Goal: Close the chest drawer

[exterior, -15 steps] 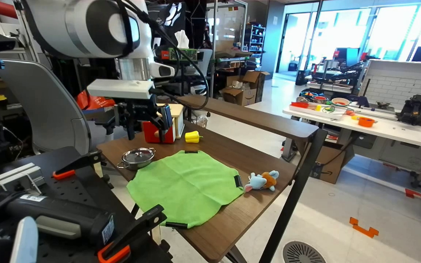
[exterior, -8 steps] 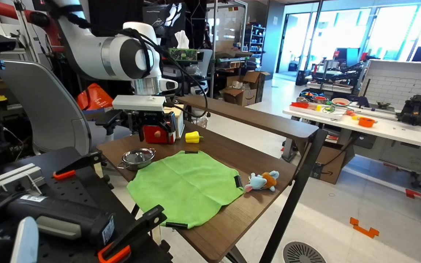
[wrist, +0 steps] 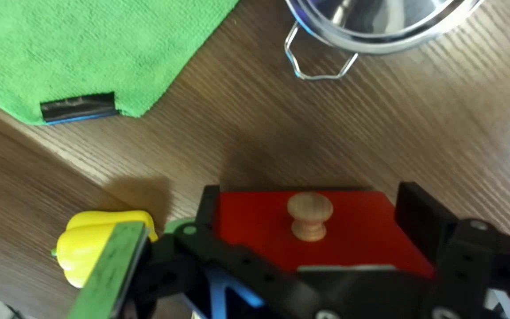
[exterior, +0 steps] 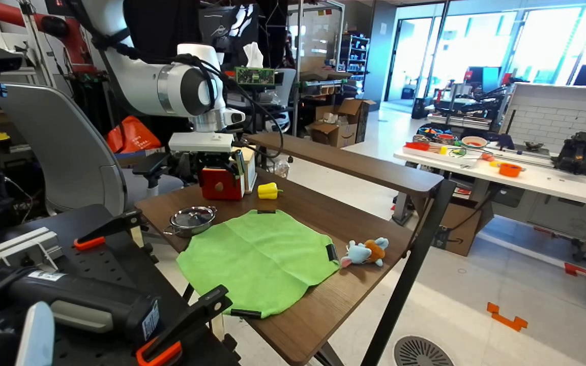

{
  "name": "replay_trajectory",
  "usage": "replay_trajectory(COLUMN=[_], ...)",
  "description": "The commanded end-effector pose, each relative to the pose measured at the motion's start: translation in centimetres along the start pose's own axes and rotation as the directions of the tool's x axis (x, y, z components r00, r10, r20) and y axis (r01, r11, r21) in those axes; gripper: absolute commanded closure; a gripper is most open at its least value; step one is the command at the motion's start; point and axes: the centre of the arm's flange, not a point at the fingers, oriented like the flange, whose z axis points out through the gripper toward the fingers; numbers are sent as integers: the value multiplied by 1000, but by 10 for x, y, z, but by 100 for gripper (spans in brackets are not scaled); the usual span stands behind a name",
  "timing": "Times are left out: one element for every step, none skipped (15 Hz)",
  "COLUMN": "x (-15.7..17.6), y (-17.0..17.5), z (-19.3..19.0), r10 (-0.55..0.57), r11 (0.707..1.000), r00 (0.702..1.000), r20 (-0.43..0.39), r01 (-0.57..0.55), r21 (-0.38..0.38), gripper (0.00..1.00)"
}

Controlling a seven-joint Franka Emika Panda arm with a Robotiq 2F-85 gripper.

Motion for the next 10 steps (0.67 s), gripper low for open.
replay_trajectory(x=[34, 39, 42, 45, 48, 52, 54, 58, 60, 62], y=[7, 6, 5, 4, 2, 1, 0, -1, -2, -3], z=[14, 15, 17, 18, 19, 20, 21, 22, 22, 23], r10=[-11, -12, -15, -20, -22, -25, -27, -29, -31, -34], r11=[1000, 1000, 999, 999, 999, 999, 999, 999, 999, 999], r00=[1000, 1000, 1000, 1000, 999, 999, 999, 999, 998, 998], r20=[-6, -11, -13, -19, -23, -29, -35, -40, -45, -52], r01=[11, 12, 15, 20, 23, 26, 28, 30, 32, 35], r21=[20, 27, 28, 27, 25, 24, 25, 24, 22, 19], gripper=[0, 0, 0, 0, 0, 0, 0, 0, 0, 0])
